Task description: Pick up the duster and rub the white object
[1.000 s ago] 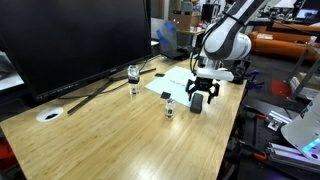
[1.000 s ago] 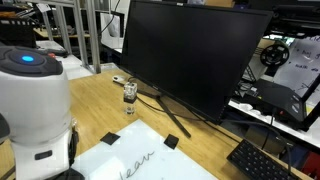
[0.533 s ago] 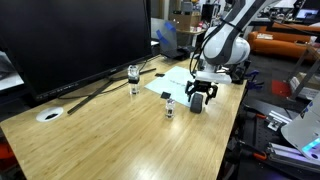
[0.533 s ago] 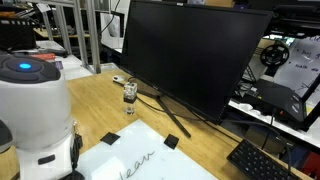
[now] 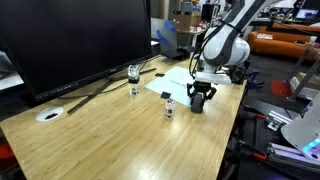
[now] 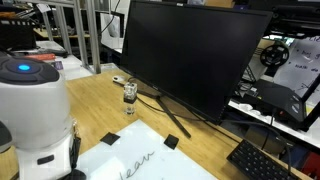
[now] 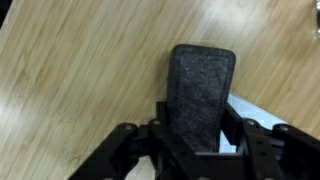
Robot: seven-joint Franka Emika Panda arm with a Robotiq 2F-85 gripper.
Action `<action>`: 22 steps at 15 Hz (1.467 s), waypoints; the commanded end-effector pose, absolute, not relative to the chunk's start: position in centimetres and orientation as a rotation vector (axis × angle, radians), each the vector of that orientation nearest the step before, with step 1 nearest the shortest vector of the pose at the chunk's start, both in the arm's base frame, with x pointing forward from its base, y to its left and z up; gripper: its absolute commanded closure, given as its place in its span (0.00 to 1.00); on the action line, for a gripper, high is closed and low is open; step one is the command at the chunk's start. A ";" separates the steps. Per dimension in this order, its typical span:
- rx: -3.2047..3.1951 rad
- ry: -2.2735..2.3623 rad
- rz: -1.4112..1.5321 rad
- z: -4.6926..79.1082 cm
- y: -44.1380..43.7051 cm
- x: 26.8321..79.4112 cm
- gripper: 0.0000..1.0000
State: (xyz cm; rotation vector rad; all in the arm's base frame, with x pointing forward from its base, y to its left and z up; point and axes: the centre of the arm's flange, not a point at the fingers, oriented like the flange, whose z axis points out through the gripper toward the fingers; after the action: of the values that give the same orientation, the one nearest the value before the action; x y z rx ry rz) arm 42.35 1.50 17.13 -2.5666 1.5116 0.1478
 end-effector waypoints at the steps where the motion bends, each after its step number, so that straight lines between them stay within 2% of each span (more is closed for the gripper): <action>1: -2.536 1.554 0.088 17.9 1.2 41.9 0.70; 16: -2.339 1.758 -0.211 25.3 -3.5 42.6 0.70; 22: -2.298 1.787 -0.073 25.9 -6.1 43.4 0.70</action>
State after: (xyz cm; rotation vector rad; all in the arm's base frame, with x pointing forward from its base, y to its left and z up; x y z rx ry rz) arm 42.86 -5.41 25.53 -2.2963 1.8097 -0.1674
